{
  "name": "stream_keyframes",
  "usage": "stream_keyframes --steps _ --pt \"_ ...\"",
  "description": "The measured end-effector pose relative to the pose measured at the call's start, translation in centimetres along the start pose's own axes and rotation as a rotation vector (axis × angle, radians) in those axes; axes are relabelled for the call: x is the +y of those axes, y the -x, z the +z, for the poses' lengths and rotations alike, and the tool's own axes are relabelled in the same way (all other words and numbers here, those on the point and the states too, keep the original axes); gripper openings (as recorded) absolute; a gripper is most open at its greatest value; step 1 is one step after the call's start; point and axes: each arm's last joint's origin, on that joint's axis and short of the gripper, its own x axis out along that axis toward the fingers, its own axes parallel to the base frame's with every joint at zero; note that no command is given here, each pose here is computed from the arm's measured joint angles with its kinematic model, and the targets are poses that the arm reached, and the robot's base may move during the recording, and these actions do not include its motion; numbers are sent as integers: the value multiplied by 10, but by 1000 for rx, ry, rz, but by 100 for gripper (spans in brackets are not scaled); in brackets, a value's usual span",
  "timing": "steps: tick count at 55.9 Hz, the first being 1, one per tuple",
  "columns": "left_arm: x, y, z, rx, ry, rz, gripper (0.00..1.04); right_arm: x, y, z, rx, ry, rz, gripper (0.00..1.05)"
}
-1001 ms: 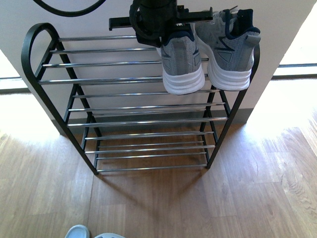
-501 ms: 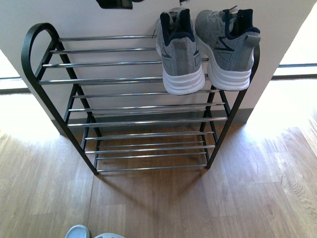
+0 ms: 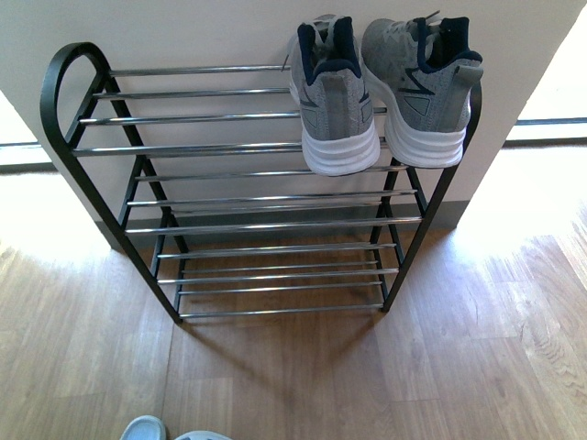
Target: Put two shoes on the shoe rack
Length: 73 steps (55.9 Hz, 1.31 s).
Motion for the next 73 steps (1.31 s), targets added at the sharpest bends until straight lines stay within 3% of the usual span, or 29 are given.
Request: stream_keyframes --steps 9,17,21,25,44,48,73 --pt "34 40 -8 -78 16 48 95 0 0 0 0 0 0 96" --pt "39 48 -7 -106 13 30 94 0 0 0 0 0 0 96" --pt "48 46 -16 -214 -33 -124 81 0 0 0 0 0 0 96" --pt "59 49 -26 -284 -82 -172 70 0 0 0 0 0 0 96" --pt "100 60 -62 -315 -165 -162 18 0 0 0 0 0 0 96" --pt "108 64 -69 -321 -166 -158 2 0 0 0 0 0 0 96" --pt "139 76 -94 -323 -167 -145 1 0 0 0 0 0 0 96"
